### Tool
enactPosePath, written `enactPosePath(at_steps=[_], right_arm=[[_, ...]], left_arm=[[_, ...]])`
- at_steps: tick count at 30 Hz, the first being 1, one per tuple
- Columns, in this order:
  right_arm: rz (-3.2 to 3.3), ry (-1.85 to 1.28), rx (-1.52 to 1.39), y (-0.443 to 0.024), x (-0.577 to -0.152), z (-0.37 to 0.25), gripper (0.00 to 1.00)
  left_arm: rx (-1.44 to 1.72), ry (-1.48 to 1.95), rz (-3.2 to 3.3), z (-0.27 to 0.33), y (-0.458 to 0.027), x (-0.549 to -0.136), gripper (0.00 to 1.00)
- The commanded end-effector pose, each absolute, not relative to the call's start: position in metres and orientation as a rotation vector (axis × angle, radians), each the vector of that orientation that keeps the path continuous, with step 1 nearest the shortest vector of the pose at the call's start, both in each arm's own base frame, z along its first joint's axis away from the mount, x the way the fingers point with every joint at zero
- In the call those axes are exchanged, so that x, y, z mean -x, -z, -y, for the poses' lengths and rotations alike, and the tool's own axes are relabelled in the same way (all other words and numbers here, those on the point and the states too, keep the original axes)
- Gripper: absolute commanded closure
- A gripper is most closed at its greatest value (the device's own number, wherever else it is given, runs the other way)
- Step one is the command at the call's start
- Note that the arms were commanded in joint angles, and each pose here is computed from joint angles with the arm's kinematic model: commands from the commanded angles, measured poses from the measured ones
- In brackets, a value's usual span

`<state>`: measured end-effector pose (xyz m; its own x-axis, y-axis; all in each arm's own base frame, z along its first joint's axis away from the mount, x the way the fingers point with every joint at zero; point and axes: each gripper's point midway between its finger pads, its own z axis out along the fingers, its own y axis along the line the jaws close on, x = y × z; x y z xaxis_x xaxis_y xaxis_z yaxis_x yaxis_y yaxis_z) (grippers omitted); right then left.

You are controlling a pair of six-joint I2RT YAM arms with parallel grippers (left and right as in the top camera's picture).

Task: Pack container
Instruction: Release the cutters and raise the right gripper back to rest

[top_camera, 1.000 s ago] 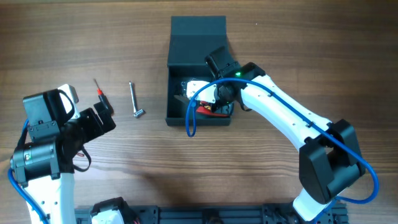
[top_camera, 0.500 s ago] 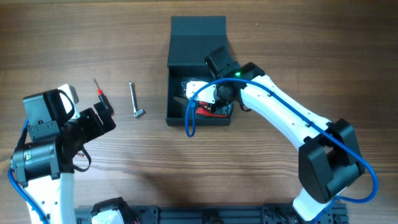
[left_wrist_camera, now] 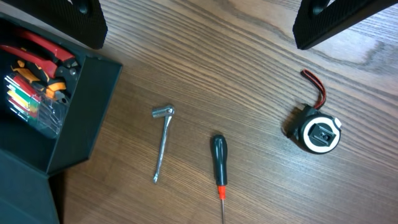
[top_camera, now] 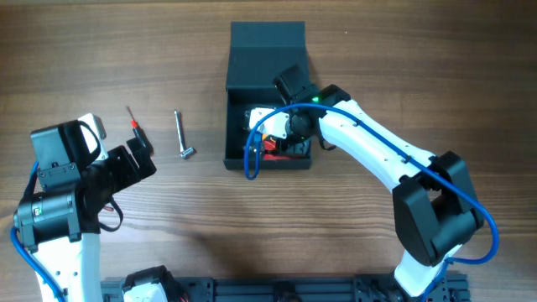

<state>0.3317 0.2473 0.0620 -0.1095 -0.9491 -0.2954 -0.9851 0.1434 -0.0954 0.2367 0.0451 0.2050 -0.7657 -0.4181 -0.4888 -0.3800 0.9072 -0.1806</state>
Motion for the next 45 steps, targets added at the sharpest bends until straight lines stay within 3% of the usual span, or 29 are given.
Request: enactPosePath(at_steps=[1, 3, 5, 12, 16, 27, 38, 45], right_arm=[[-2.163, -0.182, 1.623, -0.119, -0.357, -0.262, 0.44], [-2.23, -0.122, 1.407, -0.157, -0.373, -0.257, 0.08], [-2.254, -0.043, 1.264, -0.196, -0.382, -0.245, 0.0], [-2.261, -0.046, 0.689, -0.321, -0.394, -0.182, 0.0], [-2.294, -0.129, 0.308, -0.355, -0.392, -0.118, 0.0], [-2.495, -0.133, -0.033, -0.324, -0.377, -0.014, 0.0], [-2.624, -0.117, -0.028, -0.29, -0.378, -0.008, 0.0], [-2.648, -0.118, -0.029, -0.283, -0.378, -0.008, 0.0]], left_arm=[[0.532, 0.162, -2.508, -0.037, -0.215, -0.24, 0.0], [0.488, 0.186, -2.512, -0.033, -0.217, -0.24, 0.0], [0.423, 0.229, -2.503, -0.025, -0.226, -0.243, 0.01], [0.469, 0.258, -2.458, -0.011, -0.274, -0.267, 0.0], [0.495, 0.17, -2.525, -0.001, -0.259, -0.29, 0.0], [0.434, 0.131, -2.797, 0.032, -0.153, -0.356, 0.0], [0.478, 0.008, -2.992, 0.017, -0.061, -0.37, 0.0], [0.394, 0.029, -3.076, 0.004, -0.031, -0.37, 0.0]])
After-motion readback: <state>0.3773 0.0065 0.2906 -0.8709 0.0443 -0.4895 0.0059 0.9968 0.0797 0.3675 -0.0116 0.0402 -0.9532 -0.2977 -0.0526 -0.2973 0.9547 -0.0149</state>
